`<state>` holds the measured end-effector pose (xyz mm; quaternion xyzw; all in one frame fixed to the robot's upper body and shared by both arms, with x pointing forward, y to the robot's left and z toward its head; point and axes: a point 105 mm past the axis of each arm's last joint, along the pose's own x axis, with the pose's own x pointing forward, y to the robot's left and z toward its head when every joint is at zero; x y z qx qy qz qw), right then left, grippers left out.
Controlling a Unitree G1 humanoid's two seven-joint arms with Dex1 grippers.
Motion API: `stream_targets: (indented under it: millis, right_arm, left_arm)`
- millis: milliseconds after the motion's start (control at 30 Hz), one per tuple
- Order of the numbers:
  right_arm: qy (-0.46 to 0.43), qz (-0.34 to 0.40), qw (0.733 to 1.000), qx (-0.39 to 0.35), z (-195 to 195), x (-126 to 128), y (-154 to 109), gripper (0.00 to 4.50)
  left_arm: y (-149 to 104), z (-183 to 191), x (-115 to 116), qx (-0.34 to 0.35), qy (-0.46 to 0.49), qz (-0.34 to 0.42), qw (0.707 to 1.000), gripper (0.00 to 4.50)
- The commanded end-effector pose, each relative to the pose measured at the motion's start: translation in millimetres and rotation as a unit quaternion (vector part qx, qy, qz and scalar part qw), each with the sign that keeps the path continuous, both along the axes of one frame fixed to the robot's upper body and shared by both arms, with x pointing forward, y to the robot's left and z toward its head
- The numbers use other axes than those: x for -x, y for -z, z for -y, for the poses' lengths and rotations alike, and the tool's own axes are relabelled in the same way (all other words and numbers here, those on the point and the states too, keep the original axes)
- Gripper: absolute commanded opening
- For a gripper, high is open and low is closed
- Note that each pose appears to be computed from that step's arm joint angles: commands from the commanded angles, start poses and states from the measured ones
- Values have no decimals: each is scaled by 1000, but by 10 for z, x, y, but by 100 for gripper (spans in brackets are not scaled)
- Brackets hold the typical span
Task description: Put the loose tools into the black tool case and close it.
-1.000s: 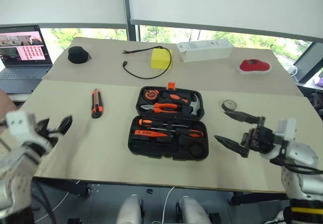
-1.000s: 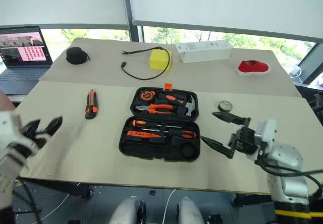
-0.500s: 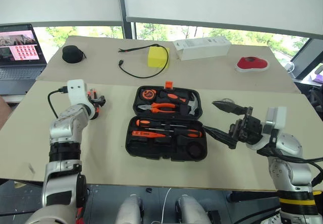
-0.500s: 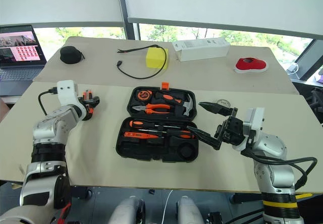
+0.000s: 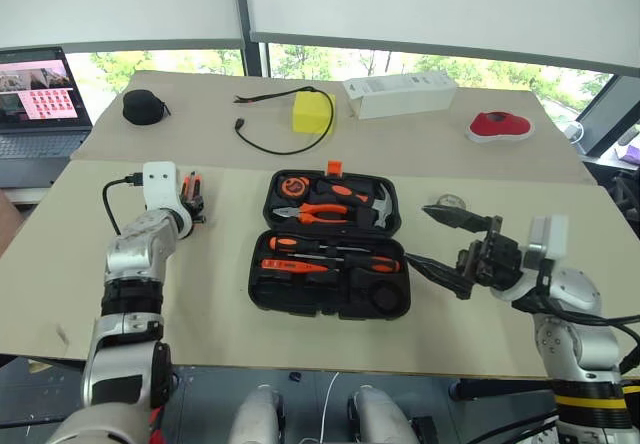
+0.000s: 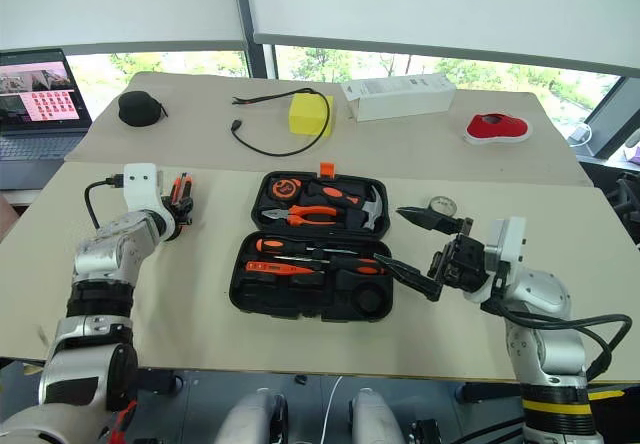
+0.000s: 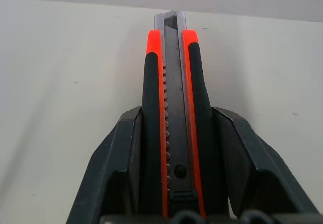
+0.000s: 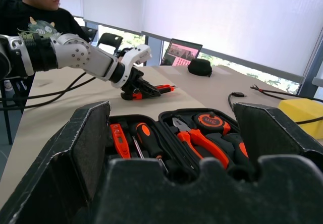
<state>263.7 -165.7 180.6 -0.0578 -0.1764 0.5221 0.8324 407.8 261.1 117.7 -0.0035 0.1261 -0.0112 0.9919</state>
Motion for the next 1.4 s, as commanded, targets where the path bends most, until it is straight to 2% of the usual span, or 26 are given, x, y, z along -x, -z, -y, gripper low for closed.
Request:
stream_targets:
  millis: [33,100,167,267,333,400,433,500,667,800,900,1133,1267,1400]
  right_arm:
    - [14,24,999,15,125,52,-82,450]
    - [18,21,999,23,177,78,-78,450]
    - [25,16,999,35,249,115,-69,450]
    - [34,6,998,49,345,173,-57,450]
    - [41,-9,997,62,423,245,-33,450]
    - [43,-27,996,75,473,340,5,450]
    - [43,-32,995,79,482,372,15,450]
    - [43,-43,995,83,486,435,37,450]
    - [50,-76,992,88,469,619,110,450]
    - [54,-82,991,86,437,688,106,450]
    - [61,-87,991,85,421,726,110,450]
    - [66,-89,991,81,359,747,109,450]
    - [67,-88,991,78,335,717,98,450]
    - [66,-85,991,77,317,682,81,450]
  left_arm:
    - [-730,309,195,-2,188,172,967,165]
    - [-852,581,499,-29,346,198,917,165]
    - [-823,806,813,-52,485,160,858,165]
    - [-758,1019,1119,-89,605,105,785,165]
    - [-684,1244,1336,-115,680,64,722,165]
    - [-565,1440,1439,-141,714,25,685,165]
    - [-533,1486,1462,-149,720,17,677,165]
    - [-460,1560,1478,-167,726,3,667,165]
    - [-245,1843,1304,-206,712,-12,671,165]
    - [-140,1850,1238,-236,708,-28,666,165]
    - [-87,1870,1257,-241,720,-40,649,165]
    - [43,1828,1307,-254,722,-71,640,165]
    - [132,1855,1303,-256,712,-80,649,165]
    - [169,1882,1323,-220,704,-93,669,165]
